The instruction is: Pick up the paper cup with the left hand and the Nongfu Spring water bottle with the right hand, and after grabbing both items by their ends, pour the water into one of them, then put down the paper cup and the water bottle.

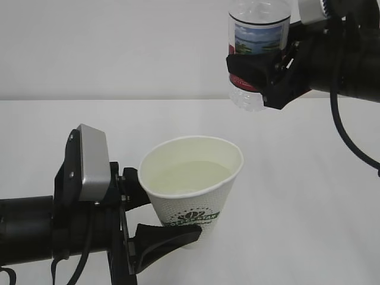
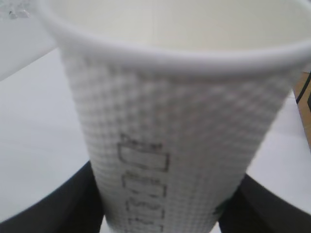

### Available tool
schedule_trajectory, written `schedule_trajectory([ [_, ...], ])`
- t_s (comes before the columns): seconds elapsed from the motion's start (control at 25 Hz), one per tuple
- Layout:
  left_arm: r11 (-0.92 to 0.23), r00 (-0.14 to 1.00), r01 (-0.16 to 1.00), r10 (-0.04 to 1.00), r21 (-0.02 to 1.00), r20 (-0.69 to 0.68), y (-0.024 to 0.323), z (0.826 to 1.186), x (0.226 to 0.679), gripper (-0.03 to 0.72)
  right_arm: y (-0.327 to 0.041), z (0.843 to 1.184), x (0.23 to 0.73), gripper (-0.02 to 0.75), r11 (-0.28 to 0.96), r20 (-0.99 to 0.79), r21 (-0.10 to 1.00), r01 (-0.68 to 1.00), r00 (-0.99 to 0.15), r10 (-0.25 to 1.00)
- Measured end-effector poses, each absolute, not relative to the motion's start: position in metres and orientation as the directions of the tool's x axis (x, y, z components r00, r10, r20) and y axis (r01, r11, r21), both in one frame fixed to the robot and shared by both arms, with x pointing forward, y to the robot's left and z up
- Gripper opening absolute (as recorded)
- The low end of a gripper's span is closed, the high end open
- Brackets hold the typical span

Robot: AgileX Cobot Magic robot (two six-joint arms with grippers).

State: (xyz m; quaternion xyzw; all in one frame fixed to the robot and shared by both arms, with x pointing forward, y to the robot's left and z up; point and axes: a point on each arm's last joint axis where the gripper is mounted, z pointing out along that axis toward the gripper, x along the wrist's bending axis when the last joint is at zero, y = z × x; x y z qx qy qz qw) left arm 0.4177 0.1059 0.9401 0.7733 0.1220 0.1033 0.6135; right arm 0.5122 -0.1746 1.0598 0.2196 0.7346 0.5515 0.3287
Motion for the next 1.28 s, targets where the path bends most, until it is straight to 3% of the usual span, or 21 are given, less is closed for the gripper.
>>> schedule_trajectory([
  [0.56,-0.217,0.949,0.062,0.315,0.974,0.010,0.1059,0.9401,0.4177,0.464,-0.1747,1.0598,0.5123,0.505,0.283,-0.224,0.959,-0.029,-0.687,0.691],
  [1.0,-0.219,0.949,0.062,0.316,0.974,0.010,0.1060,0.9400,0.4177,0.464,-0.1765,1.0628,0.5146,0.505,0.158,-0.085,0.986,0.052,-0.658,0.748],
  [1.28,-0.219,0.949,0.062,0.316,0.974,0.010,0.1060,0.9400,0.4177,0.464,-0.1813,1.0584,0.5176,0.505,0.175,-0.073,0.979,0.108,-0.612,0.788],
])
